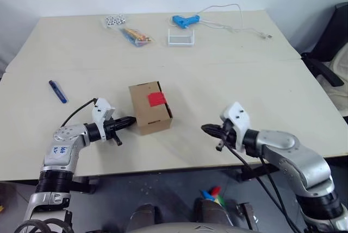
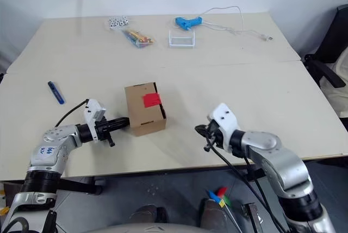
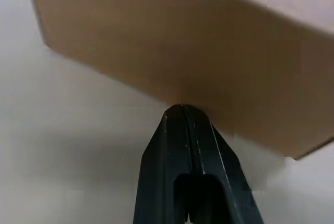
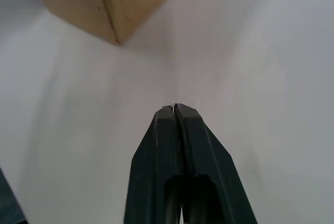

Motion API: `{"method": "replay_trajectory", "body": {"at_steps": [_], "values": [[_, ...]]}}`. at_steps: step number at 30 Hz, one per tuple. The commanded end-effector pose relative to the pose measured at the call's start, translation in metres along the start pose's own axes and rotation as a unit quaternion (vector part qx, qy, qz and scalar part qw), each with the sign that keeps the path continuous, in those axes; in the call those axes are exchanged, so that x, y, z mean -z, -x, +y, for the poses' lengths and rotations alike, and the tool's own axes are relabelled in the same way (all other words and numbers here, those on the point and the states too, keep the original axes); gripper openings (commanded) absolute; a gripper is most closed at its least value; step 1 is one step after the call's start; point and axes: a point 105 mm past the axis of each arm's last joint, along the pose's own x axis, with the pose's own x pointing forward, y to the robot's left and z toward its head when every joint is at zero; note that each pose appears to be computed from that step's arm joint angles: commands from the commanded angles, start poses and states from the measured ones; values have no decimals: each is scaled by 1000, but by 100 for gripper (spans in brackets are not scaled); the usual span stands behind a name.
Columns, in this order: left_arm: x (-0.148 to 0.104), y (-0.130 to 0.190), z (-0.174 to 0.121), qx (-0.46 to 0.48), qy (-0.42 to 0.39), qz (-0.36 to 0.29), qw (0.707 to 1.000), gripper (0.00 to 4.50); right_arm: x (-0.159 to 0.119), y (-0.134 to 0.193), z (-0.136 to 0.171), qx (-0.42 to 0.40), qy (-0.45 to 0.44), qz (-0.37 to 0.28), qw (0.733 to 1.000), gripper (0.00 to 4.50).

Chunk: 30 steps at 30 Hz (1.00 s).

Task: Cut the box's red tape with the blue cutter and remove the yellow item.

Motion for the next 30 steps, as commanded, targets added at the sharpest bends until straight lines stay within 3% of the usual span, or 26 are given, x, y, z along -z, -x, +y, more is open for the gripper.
{"method": "replay_trajectory", "body": {"at_steps": [1, 10, 17, 23, 30], "values": [[-13, -8, -10, 40, -6, -12, 999, 0, -9, -15, 7, -17, 13, -4, 1000, 3], [-20, -32, -63, 149, 2, -20, 989, 0, -18, -30, -11, 10, 43, -13, 999, 3], [-27, -48, -80, 161, -7, -43, 986, 0, -23, -20, -38, 62, 69, -14, 996, 3], [-37, -17, -16, -12, -7, -74, 997, 0, -25, -11, -39, 74, 63, -20, 995, 3], [-64, 7, 46, -159, 8, -127, 979, 0, -19, -9, -30, 73, 52, -16, 996, 3]]}}
